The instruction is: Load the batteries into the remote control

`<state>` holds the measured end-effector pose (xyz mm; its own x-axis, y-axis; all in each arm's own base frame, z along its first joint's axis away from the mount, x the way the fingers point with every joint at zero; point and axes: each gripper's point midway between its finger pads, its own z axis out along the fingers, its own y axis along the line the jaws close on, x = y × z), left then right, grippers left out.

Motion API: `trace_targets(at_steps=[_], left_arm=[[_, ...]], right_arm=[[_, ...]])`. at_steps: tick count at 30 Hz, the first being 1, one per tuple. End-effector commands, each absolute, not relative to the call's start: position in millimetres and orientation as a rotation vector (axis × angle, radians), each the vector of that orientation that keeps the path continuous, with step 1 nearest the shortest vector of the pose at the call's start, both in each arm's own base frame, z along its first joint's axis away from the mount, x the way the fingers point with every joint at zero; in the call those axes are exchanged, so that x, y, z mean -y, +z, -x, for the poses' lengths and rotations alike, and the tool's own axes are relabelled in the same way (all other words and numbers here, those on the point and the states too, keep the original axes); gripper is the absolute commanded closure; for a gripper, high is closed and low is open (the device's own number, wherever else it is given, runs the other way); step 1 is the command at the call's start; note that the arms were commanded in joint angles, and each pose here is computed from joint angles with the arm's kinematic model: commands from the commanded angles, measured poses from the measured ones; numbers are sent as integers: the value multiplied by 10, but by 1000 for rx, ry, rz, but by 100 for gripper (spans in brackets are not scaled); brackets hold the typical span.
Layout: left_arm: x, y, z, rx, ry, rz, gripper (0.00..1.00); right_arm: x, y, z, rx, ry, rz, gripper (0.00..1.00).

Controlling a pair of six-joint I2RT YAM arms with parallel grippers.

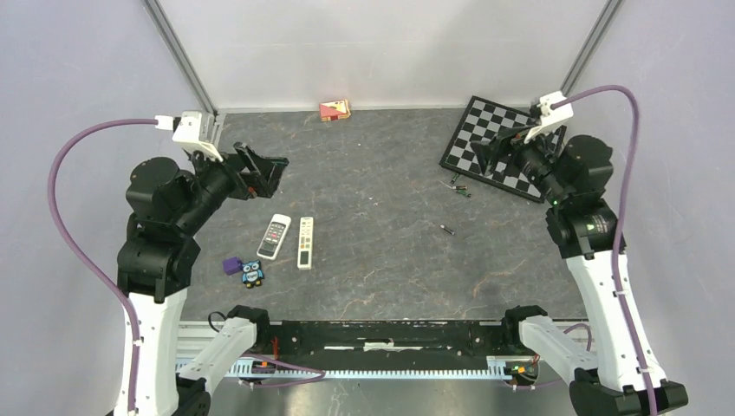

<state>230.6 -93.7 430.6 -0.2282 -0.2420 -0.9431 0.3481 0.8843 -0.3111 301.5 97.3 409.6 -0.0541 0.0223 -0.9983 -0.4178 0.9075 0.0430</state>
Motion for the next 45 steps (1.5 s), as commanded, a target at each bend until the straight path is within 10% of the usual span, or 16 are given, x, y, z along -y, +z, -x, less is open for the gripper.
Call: trace_targets(at_steps=[1, 22, 45], left_arm=[[932, 4299, -2287, -1686, -538, -98, 0], [1066, 2628, -2474, -2056, -587, 53, 1], [1089, 360, -2442, -2537, -34, 293, 24]], right_arm=[[-931, 3937, -3075, -1570, 365, 258, 10], [-836, 2630, -3186, -1861, 393, 35, 7], [-1010, 1618, -3003, -2094, 539, -41, 17]])
